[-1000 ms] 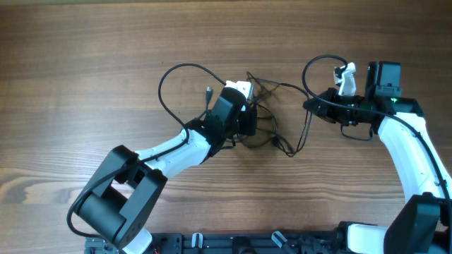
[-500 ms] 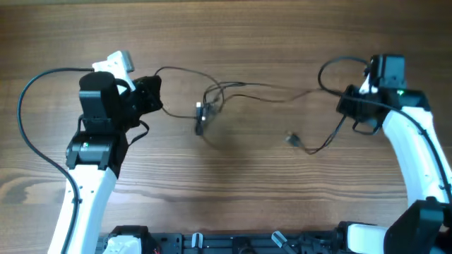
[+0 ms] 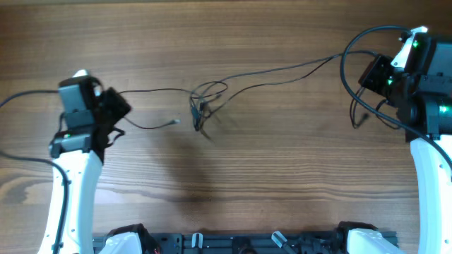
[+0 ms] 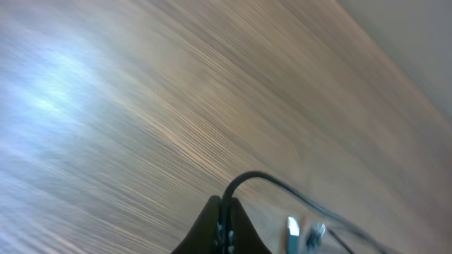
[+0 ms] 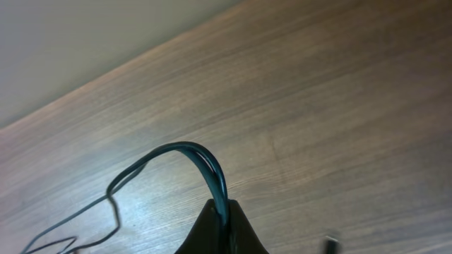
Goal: Untangle cables
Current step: 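Pull both grippers outward, stretching the cable across the table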
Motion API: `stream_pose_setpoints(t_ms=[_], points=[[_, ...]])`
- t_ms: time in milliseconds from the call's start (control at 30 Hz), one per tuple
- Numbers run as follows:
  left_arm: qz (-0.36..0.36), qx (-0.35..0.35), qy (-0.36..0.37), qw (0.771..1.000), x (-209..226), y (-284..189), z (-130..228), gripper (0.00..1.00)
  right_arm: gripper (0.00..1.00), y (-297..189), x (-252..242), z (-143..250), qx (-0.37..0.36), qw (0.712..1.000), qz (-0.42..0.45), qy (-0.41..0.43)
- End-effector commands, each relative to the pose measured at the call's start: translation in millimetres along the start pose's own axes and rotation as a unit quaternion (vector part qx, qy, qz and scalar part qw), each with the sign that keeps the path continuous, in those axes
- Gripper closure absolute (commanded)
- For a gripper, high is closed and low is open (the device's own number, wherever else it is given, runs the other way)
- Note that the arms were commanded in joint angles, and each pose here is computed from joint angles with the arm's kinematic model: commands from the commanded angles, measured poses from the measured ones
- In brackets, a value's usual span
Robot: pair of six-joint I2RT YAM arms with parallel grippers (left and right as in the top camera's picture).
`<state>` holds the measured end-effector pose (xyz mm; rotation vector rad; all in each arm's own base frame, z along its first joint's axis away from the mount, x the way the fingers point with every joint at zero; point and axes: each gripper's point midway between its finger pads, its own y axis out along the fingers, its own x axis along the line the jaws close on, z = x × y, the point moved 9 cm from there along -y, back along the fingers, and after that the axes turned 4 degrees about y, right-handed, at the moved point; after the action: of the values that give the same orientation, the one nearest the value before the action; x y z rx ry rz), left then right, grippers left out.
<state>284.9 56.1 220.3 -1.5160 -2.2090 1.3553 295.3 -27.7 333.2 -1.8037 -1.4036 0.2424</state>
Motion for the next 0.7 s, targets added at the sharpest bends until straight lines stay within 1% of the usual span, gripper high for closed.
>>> stream_pose_setpoints(t_ms=[0,67,133,167,233,267,300,367,433,533,667], points=[[-0.047,-0.056,-0.132,0.988,36,-8,-24,0.96,0.96,-8,-4,-5,-0.017,0.999,0.026,0.019],[-0.05,-0.066,-0.166,0.983,44,-9,-29,0.96,0.96,-9,-10,-3,-0.017,0.997,0.059,0.036],[-0.05,-0.067,-0.166,0.983,44,-9,-29,0.96,0.96,-9,-16,-1,-0.019,0.994,0.09,0.053],[-0.057,-0.071,-0.178,0.98,45,-9,-30,0.96,0.96,-10,-24,0,-0.031,0.987,0.132,0.085],[-0.067,-0.083,-0.188,0.976,47,-10,-32,0.96,0.96,-16,-41,2,-0.066,0.963,0.224,0.133],[-0.076,-0.092,-0.187,0.975,49,-10,-33,0.96,0.96,-23,-55,2,-0.098,0.938,0.289,0.167],[-0.097,-0.103,-0.187,0.972,52,-11,-34,0.96,0.96,-28,-65,1,-0.112,0.923,0.321,0.179],[-0.123,-0.115,-0.188,0.968,57,-13,-35,0.96,0.96,-31,-79,-3,-0.12,0.912,0.341,0.195],[-0.141,-0.127,-0.188,0.964,60,-14,-36,0.96,0.96,-36,-102,-9,-0.132,0.892,0.361,0.238],[-0.173,-0.148,-0.188,0.955,65,-16,-38,0.96,0.96,-45,-141,-18,-0.139,0.87,0.356,0.31],[-0.181,-0.159,-0.205,0.949,78,-20,-44,0.96,0.96,-59,-183,-21,-0.14,0.85,0.317,0.397]])
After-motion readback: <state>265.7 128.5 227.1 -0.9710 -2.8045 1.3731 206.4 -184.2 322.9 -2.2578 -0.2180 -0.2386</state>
